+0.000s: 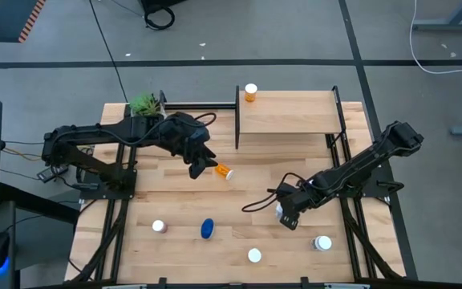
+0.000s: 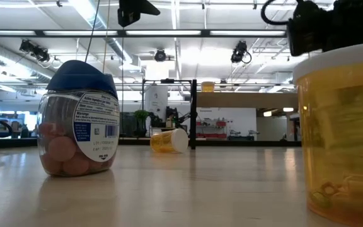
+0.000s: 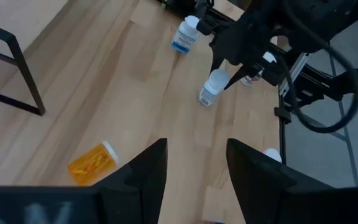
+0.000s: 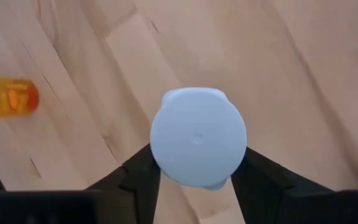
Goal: Pick and place medicine bottles onto shelf by color
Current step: Put the left white blue pill bottle on the shelf aligned with the orange pill bottle
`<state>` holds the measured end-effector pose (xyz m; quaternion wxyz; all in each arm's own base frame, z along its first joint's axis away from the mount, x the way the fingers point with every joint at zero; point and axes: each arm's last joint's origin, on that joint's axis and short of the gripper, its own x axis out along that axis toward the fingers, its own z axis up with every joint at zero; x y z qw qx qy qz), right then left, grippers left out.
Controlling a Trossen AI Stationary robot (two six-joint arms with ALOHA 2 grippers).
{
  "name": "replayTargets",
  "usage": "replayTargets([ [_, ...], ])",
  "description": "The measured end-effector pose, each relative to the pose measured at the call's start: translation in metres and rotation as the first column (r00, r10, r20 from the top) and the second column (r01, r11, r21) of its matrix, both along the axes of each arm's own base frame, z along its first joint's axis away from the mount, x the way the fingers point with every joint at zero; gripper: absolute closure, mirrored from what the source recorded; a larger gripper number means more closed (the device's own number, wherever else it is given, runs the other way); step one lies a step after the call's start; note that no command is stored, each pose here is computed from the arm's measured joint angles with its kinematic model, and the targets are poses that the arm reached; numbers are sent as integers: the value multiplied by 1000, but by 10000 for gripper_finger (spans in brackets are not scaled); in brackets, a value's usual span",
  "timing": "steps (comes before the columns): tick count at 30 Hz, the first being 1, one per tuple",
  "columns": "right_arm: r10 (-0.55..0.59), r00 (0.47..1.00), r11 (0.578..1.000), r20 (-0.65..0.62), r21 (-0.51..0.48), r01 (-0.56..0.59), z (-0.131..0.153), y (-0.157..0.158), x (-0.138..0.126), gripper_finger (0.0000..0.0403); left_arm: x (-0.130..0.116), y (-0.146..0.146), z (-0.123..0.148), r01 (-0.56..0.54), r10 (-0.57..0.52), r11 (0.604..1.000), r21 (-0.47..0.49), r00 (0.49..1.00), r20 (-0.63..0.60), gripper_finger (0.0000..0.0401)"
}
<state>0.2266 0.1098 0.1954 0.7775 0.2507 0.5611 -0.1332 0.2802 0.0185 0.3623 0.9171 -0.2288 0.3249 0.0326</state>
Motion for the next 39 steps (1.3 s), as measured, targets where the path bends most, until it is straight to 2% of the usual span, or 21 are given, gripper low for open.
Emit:
replayTargets([
  [8,60,996,989,61,-137,-51,23,-1,8,227,0,0,0,0,0,1000,-1,1000,1,229],
  [12,57,992,981,112,-191,-35,48,-7,19,228,0,0,0,0,0,1000,-1,1000,1,229],
  [15,21,983,969,182,-247,25,73,-19,31,228,0,0,0,-3,3,1000,1,1000,1,231],
  [20,-101,954,938,282,-292,186,103,-54,48,228,0,0,0,-5,5,1000,-2,1000,1,234],
  [26,-233,923,893,307,-308,327,118,-111,56,228,-4,0,5,-7,7,1000,-3,1000,21,234],
  [31,-240,920,879,310,-333,342,130,-152,55,228,-10,5,10,-29,29,1000,-1,999,41,234],
  [39,-208,932,859,296,-400,319,147,-196,57,228,-18,17,17,-72,72,997,7,995,71,234],
])
